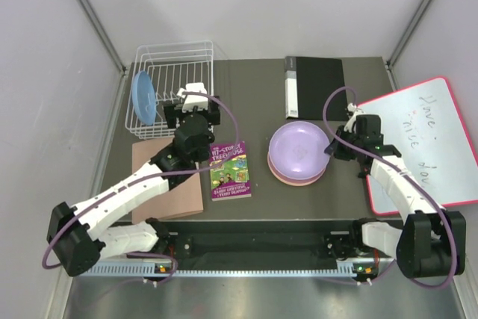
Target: Unload the plates from the dish rack
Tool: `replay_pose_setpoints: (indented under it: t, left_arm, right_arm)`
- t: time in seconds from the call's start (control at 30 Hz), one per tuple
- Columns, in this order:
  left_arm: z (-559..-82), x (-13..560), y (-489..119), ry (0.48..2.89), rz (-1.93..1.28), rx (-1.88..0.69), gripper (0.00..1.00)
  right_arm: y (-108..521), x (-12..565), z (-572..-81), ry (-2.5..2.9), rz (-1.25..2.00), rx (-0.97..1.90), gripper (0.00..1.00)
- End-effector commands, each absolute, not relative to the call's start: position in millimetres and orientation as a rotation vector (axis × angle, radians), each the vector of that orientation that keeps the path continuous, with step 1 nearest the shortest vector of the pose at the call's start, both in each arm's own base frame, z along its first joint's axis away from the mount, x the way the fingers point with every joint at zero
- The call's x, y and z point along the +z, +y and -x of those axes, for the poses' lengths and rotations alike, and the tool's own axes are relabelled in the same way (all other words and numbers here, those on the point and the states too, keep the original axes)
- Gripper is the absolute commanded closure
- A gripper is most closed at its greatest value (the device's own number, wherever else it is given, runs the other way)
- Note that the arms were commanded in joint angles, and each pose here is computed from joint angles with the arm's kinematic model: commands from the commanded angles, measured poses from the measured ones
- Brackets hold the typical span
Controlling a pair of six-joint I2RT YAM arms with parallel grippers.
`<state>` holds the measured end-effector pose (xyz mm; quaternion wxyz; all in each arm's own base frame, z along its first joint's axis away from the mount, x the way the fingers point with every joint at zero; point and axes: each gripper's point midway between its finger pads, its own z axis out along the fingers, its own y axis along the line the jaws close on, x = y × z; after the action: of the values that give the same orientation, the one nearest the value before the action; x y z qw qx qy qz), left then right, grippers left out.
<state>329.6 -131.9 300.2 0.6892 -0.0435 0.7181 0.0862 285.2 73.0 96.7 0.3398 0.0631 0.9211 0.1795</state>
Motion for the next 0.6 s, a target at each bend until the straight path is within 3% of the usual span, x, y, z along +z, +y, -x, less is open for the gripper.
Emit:
replay_pose_setpoints:
  t: [0.0, 0.1, 0.27, 0.33, 0.43, 0.57]
  left_arm:
    - [-336.9, 318.4, -94.5, 1.558, 0.183, 0.304, 0.01]
    - [-345.5, 317.1, -71.3, 1.565, 0.231, 0.335, 0.01]
    - [-354.2, 313.9, -24.6, 1.562, 0.335, 0.372, 0.01]
    - [-356.6, 310.3, -14.3, 1.57, 0.342, 0.38, 0.01]
    - [-361.6, 300.9, 5.0, 1.585, 0.397, 0.384, 0.01]
    - [-368.0, 286.7, 34.3, 1.605, 0.462, 0.43, 0.01]
  right_arm:
    - [71.0, 103.8, -293.0, 2.366, -0.157, 0.458, 0.9]
    - [69.5, 100.8, -292.9, 2.374, -0.165, 0.448, 0.87]
    - [72.1, 96.0, -292.4, 2.392, -0.162, 0.468, 0.7]
    - [71.6, 96.7, -293.1, 2.392, -0.163, 0.461, 0.54]
    - [66.4, 103.2, -293.5, 2.384, -0.175, 0.425, 0.38]
    - [48.9, 131.5, -296.9, 2.282, -0.217, 0.31, 0.32]
